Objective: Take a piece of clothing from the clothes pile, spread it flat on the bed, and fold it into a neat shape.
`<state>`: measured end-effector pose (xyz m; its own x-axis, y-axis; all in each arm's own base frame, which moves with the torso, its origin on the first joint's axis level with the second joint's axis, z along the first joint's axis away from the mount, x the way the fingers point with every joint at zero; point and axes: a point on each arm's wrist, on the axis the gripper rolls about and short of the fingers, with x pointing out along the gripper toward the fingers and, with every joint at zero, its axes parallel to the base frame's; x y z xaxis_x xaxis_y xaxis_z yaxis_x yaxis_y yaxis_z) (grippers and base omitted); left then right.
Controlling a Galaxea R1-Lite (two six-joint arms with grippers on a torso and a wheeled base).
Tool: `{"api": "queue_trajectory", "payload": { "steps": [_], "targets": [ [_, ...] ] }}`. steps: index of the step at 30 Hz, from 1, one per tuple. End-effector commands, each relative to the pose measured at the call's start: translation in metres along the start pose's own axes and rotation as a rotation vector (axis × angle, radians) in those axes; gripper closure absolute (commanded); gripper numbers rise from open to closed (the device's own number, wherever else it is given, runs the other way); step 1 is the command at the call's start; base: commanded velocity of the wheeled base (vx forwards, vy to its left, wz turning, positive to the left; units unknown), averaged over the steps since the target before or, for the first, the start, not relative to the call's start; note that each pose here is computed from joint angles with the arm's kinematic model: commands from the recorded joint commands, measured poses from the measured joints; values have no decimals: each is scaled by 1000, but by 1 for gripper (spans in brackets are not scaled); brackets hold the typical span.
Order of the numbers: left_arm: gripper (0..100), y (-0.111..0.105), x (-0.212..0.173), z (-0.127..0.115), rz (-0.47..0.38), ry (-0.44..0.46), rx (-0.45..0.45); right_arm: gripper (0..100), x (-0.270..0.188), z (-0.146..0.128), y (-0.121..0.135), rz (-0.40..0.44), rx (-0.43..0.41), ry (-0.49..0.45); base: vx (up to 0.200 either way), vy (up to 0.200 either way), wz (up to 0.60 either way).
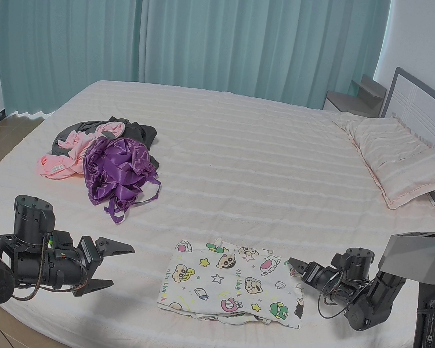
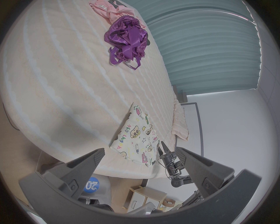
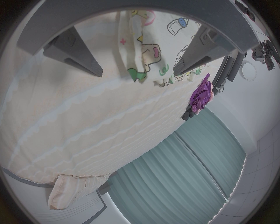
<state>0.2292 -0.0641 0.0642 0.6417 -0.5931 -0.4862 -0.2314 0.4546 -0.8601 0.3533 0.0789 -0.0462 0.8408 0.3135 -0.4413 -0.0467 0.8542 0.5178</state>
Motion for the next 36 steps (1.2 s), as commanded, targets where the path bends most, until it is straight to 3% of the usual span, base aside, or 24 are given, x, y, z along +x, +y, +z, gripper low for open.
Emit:
{"api": "queue_trajectory", "payload": {
  "steps": [1,2,3,10,21,32,33,36],
  "targets": [
    [0,1,1,0,6,3,-3,0,5,-6,1,4,-4,15,0,0,0],
    [0,1,1,0,6,3,-3,0,6,-7,1,5,-5,15,0,0,0],
    [0,1,1,0,5,1,-1,100,9,-6,4,16,-9,8,0,0,0],
    [0,2,1,0,7,2,-2,100,15,-1,6,32,-19,7,0,0,0],
    [0,2,1,0,8,1,-2,100,20,23,2,29,-17,-83,0,0,0],
    [0,3,3,0,14,2,-5,100,24,31,3,3,-13,-86,0,0,0],
    [0,3,3,0,15,2,-5,0,23,29,2,-9,-11,-67,0,0,0],
    [0,3,3,0,14,2,-5,0,23,27,0,-21,-7,-53,0,0,0]
  ]
}}
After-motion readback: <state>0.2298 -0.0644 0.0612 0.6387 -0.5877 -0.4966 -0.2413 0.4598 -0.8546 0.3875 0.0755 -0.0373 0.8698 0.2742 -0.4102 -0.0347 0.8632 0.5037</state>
